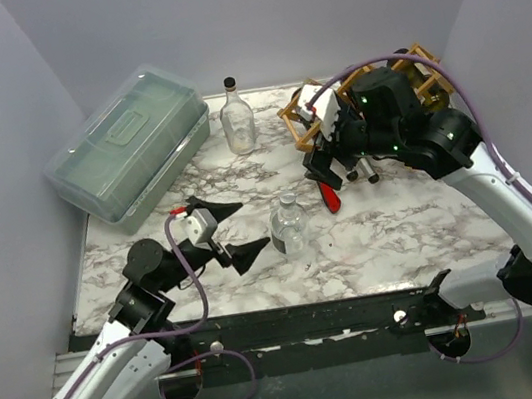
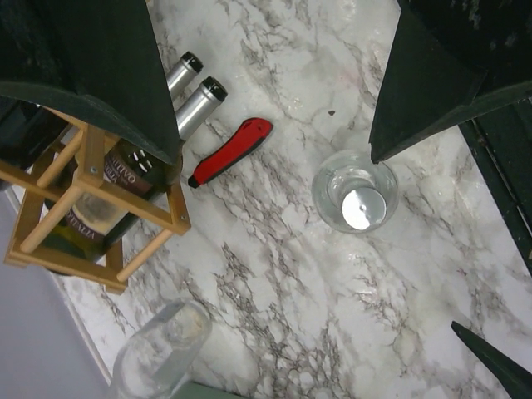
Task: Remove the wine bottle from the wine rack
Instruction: Move the wine bottle to the center of the board.
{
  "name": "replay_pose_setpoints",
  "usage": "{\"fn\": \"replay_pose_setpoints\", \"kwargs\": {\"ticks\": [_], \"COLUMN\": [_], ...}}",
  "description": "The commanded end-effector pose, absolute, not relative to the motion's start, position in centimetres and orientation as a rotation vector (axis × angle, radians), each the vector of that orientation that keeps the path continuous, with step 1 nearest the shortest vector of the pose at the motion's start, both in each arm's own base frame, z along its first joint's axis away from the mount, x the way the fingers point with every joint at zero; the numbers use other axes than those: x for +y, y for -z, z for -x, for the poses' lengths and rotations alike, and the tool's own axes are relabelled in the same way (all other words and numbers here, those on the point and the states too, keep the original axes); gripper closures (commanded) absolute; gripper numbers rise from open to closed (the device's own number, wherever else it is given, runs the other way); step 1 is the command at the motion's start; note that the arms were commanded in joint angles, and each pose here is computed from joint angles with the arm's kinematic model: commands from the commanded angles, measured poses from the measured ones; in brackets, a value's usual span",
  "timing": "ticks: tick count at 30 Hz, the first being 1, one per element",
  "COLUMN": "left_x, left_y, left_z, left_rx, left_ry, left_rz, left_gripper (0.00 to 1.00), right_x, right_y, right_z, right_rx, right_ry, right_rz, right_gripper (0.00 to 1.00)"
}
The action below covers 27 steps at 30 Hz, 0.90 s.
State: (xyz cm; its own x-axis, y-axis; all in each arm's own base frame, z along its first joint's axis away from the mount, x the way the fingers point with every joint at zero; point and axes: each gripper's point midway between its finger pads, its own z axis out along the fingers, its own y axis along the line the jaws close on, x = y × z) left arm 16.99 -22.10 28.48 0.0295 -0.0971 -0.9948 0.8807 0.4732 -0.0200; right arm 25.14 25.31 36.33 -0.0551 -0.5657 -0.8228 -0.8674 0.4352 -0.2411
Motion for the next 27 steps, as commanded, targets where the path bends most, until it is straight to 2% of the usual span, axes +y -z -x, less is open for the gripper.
{"fn": "replay_pose_setpoints", "kwargs": {"ticks": [1,12,20,27], "left_x": [-22.9,-25.1,-26.1,-27.5], "left_y": [-27.7,-24.9,-24.2,-24.0], "left_z": [-18.6,-19.2,-20.6,-22.4], "left_rx": [1.297,1.260,1.246,1.244], "left_ry": [0.764,0.724,0.685,0.695], "left_rz": [-0.783,-0.829,-0.789,-0.722], "left_gripper": [0.01,0.01,0.01,0.02], "right_x": [24.5,18.9,16.6,16.5], "right_y": [-38.3,-34.1,-29.6,-29.2], "right_z": [-25.9,-29.1,-29.2,-28.2], "right_rx": [1.667,1.803,1.873,1.862], "right_ry": [-0.449,-0.467,-0.533,-0.567], "right_rz": [1.047,0.726,0.656,0.684], "right_gripper": [0.00,0.00,0.00,0.00]}}
